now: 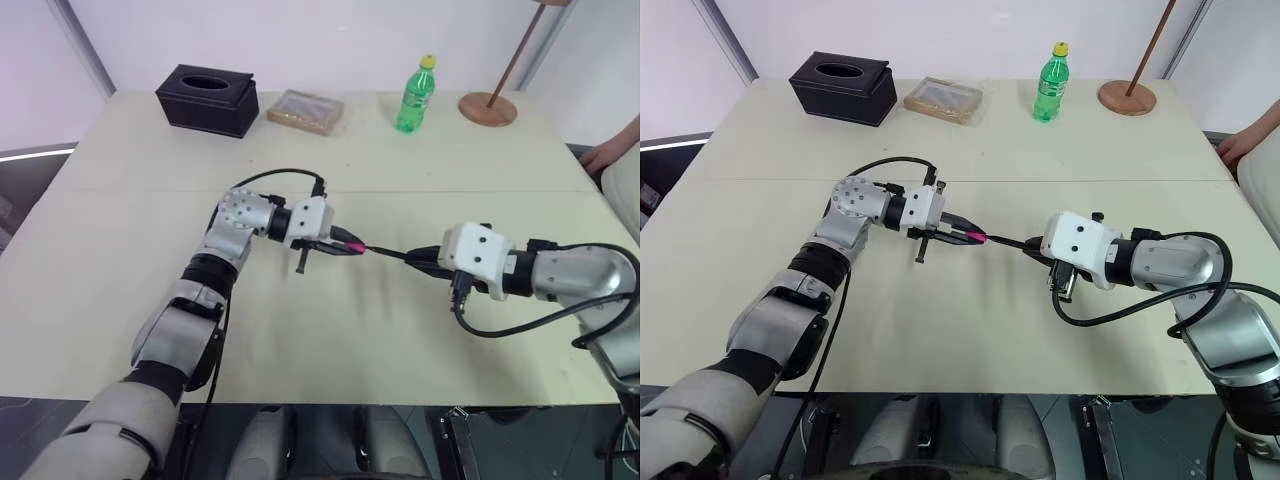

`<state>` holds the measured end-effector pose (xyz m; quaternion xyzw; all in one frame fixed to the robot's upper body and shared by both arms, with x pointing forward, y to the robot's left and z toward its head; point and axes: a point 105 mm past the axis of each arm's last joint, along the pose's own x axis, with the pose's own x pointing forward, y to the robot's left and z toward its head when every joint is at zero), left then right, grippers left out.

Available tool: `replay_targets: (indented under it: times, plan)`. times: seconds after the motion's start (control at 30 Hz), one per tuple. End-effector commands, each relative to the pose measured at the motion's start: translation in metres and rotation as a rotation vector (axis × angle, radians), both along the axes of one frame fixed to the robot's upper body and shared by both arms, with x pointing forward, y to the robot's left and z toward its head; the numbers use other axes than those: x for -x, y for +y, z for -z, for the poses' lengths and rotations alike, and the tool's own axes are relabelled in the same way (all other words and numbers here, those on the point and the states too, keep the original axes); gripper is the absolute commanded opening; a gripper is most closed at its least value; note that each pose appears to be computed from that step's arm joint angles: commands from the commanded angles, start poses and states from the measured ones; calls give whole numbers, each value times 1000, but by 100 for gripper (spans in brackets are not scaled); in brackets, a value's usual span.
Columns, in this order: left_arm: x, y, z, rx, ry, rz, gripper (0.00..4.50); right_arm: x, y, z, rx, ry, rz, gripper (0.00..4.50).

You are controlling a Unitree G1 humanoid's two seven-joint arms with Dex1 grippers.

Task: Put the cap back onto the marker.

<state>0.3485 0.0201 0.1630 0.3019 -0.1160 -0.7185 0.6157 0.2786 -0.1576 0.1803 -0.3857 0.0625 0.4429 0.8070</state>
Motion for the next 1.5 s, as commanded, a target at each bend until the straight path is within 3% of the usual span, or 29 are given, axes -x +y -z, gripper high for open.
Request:
replay_targets:
  times: [0.03,1.5]
  plan:
    - [0,0,-20,24,-63,14,0,3,3,-11,-2,-42,-20,6]
    - [4,4,-19,14,-49,23,0,4,0,-8,0,-33,-7,6]
